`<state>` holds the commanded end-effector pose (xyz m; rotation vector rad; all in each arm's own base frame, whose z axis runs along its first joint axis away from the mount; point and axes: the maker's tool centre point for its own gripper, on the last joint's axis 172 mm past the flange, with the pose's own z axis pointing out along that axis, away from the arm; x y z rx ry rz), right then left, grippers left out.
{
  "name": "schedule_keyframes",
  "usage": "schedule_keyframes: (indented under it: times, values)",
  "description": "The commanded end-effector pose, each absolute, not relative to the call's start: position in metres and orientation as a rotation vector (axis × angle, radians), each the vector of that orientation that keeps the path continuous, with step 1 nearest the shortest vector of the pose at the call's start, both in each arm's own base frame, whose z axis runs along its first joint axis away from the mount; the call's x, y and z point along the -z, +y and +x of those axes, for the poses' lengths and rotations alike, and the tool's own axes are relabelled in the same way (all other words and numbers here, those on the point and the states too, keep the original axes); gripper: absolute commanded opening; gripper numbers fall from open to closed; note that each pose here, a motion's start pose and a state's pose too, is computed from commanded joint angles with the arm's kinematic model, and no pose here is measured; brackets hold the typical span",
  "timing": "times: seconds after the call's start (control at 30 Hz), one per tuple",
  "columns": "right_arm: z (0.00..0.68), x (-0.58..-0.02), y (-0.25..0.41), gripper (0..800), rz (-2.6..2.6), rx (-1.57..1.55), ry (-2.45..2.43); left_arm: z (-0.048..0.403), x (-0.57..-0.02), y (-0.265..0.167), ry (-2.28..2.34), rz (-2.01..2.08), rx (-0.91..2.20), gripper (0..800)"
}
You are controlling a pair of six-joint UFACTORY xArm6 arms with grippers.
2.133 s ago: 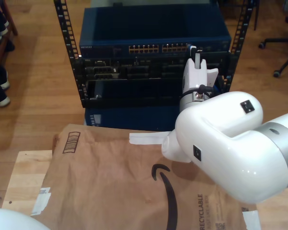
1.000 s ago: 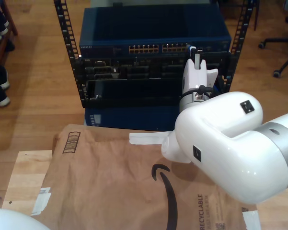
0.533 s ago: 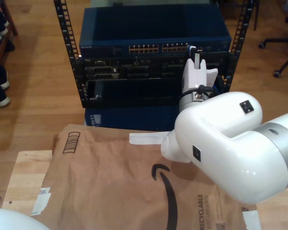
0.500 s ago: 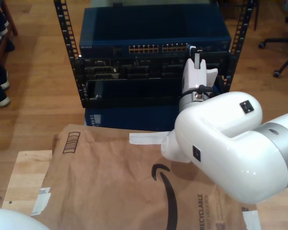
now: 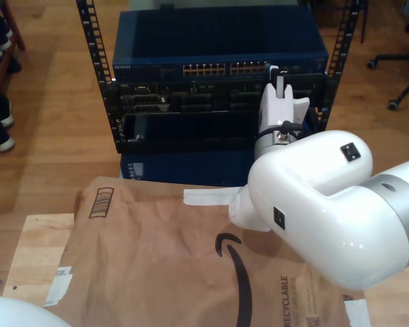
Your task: Grab the cable and plug it in
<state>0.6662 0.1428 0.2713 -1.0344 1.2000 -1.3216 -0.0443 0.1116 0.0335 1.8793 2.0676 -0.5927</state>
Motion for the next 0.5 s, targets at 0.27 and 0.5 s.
schedule_keyframes:
  times: [0.27, 0.5]
  values:
    - [0.6684, -0.2762, 0.1427, 0, -1.023, 1.322, 1.196, -0.0443, -0.0335, 0.1116, 2.068, 1.879, 0.593, 800]
    - [0.6683, -0.2722, 0.1431, 0, -1.032, 1.318, 1.201, -0.0443, -0.0335, 0.1116, 2.068, 1.879, 0.593, 800]
